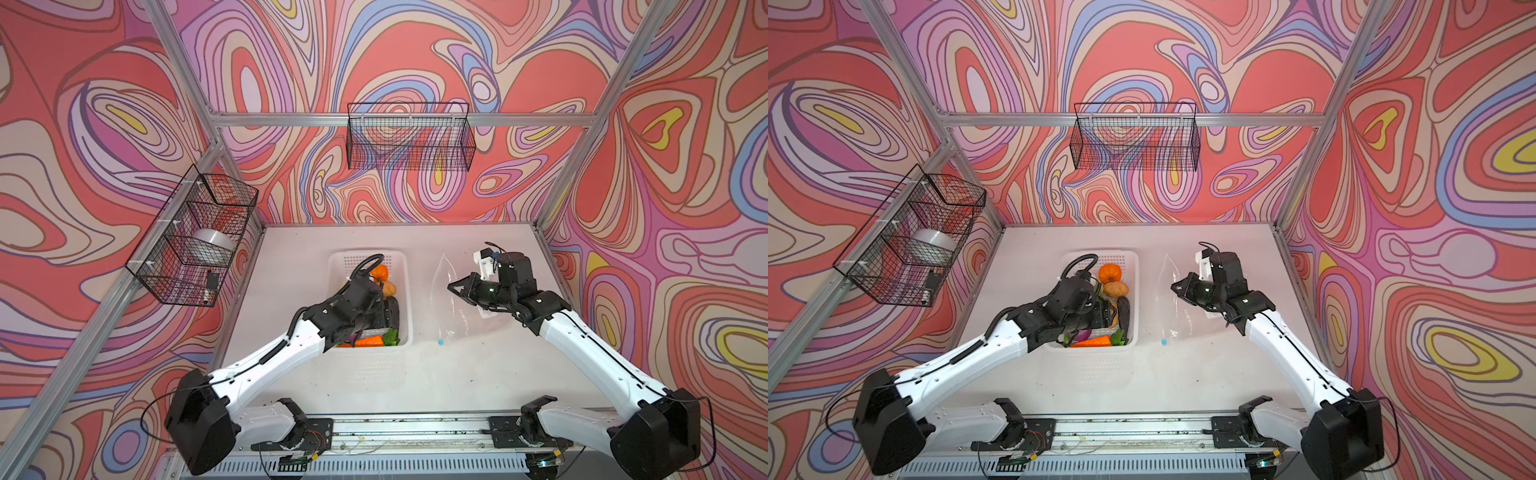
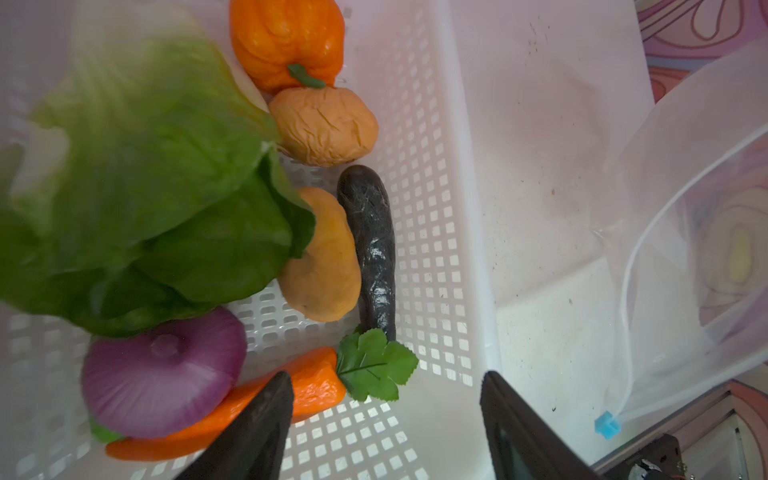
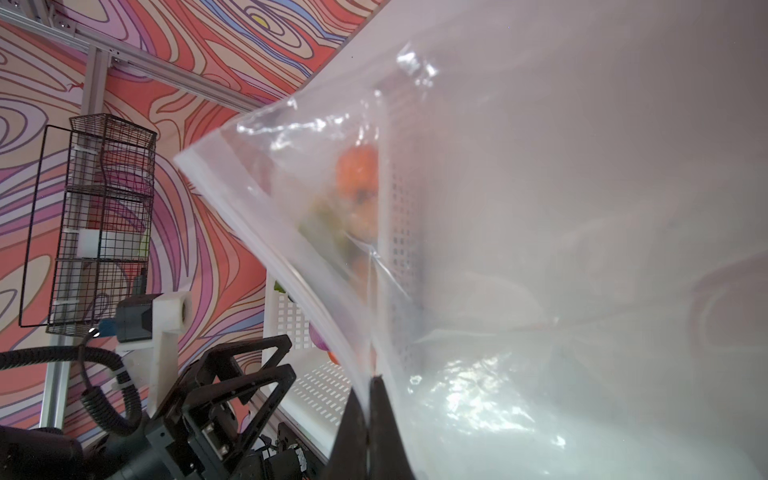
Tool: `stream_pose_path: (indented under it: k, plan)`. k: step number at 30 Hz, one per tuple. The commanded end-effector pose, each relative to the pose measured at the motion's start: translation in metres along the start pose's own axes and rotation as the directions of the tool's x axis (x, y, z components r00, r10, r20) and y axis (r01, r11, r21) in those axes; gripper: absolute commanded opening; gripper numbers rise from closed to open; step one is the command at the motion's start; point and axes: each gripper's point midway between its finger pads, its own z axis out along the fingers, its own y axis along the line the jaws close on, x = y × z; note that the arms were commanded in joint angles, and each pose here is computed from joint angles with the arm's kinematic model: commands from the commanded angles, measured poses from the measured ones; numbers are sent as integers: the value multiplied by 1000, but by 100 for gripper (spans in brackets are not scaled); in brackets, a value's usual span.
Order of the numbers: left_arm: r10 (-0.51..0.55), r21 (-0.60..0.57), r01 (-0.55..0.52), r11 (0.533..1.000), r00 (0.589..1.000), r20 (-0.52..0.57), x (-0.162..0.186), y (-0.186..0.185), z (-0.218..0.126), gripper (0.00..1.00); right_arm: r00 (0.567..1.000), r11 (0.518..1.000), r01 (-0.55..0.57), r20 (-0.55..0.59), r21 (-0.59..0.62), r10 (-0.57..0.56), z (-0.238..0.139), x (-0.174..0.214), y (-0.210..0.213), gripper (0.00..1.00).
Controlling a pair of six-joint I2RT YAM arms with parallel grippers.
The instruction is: Place the food in the zip-top bag and seal the zipper
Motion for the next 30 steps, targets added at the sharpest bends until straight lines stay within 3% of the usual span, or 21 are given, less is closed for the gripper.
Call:
stream_pose_path:
  k: [1, 6, 14, 30]
  plan:
    - [-4, 18, 3, 1000, 999, 42, -15, -26, 13, 75, 1000, 1000, 7, 21, 22, -7, -3, 1, -5, 0]
    - [12, -46, -11, 999, 1000, 26, -12, -27, 41, 75, 1000, 999, 8, 25, 45, -9, -4, 3, -11, 0]
    - [105, -310, -85, 947, 993, 49, -17, 19, 64, 77, 999, 998, 18, 27, 55, -19, -6, 1, -10, 0]
    - [80, -395, -87, 914, 996, -35, -9, 54, 84, 74, 999, 998, 19, 29, 63, -21, -6, 1, -11, 0]
